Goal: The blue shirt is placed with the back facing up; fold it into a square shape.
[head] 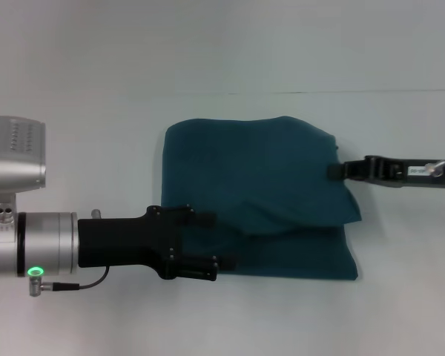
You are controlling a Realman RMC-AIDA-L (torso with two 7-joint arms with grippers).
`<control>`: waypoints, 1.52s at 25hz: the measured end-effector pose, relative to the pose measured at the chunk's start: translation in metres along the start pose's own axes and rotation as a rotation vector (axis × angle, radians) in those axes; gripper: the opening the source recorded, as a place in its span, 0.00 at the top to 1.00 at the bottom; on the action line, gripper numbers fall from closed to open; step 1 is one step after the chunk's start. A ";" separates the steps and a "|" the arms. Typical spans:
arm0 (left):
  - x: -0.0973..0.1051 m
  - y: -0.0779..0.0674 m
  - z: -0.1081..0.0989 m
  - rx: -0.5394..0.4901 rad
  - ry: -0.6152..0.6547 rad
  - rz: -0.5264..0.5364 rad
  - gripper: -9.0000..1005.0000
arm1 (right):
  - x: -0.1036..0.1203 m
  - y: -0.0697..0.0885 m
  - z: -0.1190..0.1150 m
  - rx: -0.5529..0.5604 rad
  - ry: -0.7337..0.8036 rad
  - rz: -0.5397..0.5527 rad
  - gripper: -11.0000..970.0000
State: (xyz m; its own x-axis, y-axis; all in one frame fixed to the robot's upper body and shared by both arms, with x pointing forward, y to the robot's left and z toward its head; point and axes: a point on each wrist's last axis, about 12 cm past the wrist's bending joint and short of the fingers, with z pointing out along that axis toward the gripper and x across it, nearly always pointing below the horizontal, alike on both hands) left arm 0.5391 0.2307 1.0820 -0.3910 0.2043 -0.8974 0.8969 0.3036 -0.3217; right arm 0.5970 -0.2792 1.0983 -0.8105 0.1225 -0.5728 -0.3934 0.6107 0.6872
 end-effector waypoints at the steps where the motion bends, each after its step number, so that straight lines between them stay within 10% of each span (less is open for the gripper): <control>1: 0.000 0.000 0.000 0.000 0.000 0.000 0.07 | -0.001 0.001 -0.003 -0.008 -0.006 -0.002 0.95; 23: -0.005 0.001 0.005 -0.008 -0.031 -0.037 0.07 | 0.000 -0.003 -0.035 -0.042 0.037 -0.016 0.91; 38: -0.005 0.003 0.007 -0.026 -0.030 -0.038 0.07 | 0.027 -0.027 -0.027 0.128 0.064 0.024 0.88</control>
State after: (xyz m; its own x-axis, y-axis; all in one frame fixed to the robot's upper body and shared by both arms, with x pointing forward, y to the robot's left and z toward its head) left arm 0.5450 0.2238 1.0835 -0.4178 0.1643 -0.8936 0.8758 0.3344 -0.3480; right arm 0.5741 -0.3133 1.0758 -0.8464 0.0905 -0.5248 -0.3188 0.7033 0.6354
